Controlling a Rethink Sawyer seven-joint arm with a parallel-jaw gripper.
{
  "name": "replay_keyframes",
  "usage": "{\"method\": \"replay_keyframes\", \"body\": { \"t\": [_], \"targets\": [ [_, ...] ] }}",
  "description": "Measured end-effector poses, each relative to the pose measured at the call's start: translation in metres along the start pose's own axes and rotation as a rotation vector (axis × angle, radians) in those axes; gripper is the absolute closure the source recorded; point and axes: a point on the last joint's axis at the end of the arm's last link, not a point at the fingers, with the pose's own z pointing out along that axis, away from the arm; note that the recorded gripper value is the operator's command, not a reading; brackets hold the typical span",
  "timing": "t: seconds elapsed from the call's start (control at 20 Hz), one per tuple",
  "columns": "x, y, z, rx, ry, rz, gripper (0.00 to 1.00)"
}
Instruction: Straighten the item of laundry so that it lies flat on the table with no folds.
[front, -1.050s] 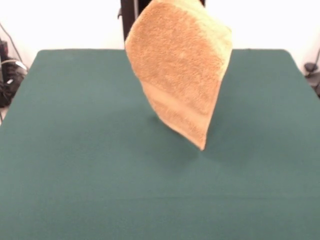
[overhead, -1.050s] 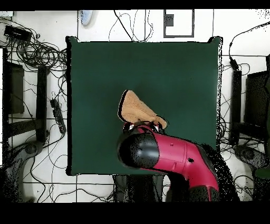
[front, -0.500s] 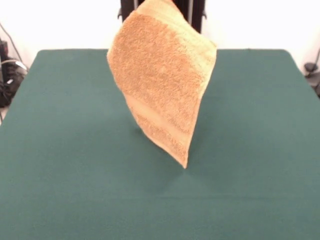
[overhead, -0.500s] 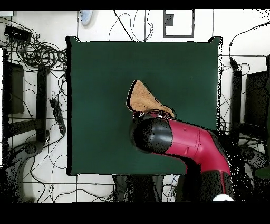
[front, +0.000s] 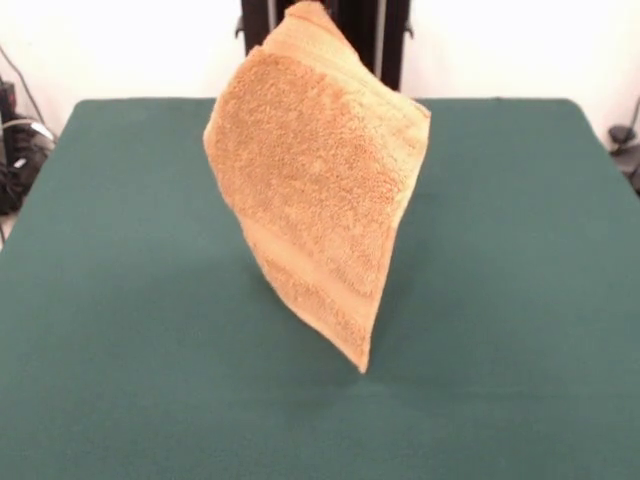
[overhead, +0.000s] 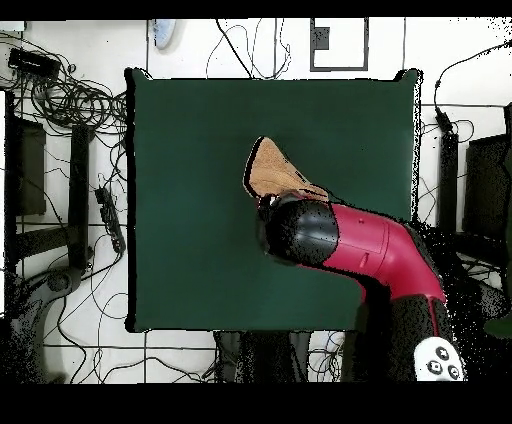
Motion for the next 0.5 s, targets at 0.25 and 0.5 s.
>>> {"method": "replay_keyframes", "body": {
  "t": [0.25, 0.5],
  "targets": [
    [0.004, 0.001, 0.005, -0.032, 0.020, 0.029, 0.00],
    [0.016, 0.007, 0.007, -0.050, 0.043, 0.043, 0.00]
  ]
}}
